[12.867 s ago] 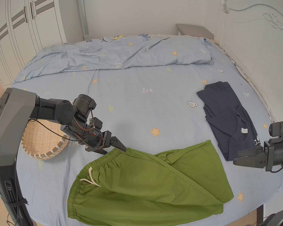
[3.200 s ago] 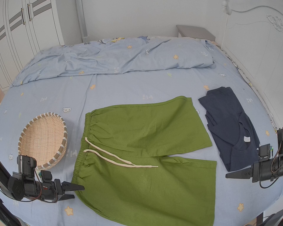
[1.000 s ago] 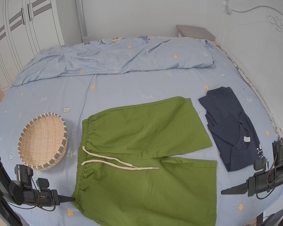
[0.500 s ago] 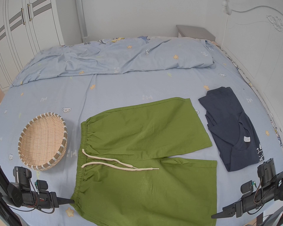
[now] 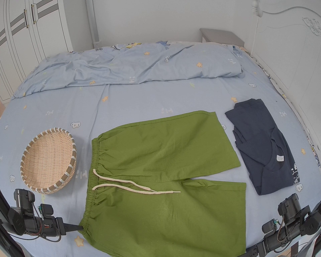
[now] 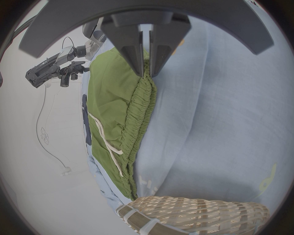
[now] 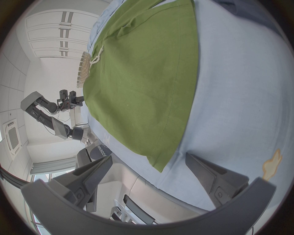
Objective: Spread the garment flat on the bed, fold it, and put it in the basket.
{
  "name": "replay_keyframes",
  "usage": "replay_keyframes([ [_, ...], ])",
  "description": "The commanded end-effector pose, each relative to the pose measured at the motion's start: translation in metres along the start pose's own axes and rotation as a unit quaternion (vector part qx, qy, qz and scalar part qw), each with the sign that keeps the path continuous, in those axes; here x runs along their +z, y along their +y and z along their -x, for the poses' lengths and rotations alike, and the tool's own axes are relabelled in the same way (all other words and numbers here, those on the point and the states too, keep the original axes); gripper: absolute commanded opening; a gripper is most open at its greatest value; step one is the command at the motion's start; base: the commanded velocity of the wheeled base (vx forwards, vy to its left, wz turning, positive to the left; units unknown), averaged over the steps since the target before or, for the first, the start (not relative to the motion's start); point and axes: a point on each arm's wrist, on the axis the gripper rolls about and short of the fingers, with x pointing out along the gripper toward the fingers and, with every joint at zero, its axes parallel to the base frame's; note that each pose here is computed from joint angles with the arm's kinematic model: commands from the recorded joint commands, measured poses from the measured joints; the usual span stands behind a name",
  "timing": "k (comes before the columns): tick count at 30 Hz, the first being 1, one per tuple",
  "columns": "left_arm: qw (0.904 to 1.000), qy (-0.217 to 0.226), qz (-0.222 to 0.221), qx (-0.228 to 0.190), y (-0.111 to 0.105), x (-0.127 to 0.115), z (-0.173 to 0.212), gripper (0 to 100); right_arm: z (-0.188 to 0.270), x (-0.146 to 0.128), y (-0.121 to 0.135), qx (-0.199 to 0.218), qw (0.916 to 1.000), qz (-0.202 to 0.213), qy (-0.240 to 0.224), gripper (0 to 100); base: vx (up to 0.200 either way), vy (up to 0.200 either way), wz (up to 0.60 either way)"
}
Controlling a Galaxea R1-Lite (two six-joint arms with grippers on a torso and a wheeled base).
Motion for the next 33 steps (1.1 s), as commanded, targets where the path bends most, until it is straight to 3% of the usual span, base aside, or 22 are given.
replay_keyframes([
  [1,1.0,0.0,0.001,0.0,0.001,0.0014,-0.0009,0,-0.003,-0.006,-0.0017,0.0,0.9997,-0.012,0.021,100,0.0,0.0,0.0],
  [12,1.0,-0.001,-0.001,0.0,-0.0001,0.0008,0.0001,0,-0.0095,-0.0014,0.0035,0.026,0.9991,0.016,0.03,100,0.0,0.0,0.0],
  [28,1.0,0.0,-0.001,0.0,-0.0005,0.0,0.0002,0,-0.0114,-0.0005,0.0036,0.04,0.9985,0.016,0.033,100,0.0,0.0,0.0],
  [29,1.0,0.0,-0.001,0.0,-0.0005,0.0,0.0002,0,-0.0114,-0.0006,0.0037,0.04,0.9985,0.016,0.034,0,0.0,0.0,0.0],
  [33,1.0,0.0,0.0,0.0,-0.0003,-0.0001,0.0001,0,-0.0116,-0.001,0.0035,0.04,0.9985,0.016,0.035,0,0.0,0.0,0.0],
])
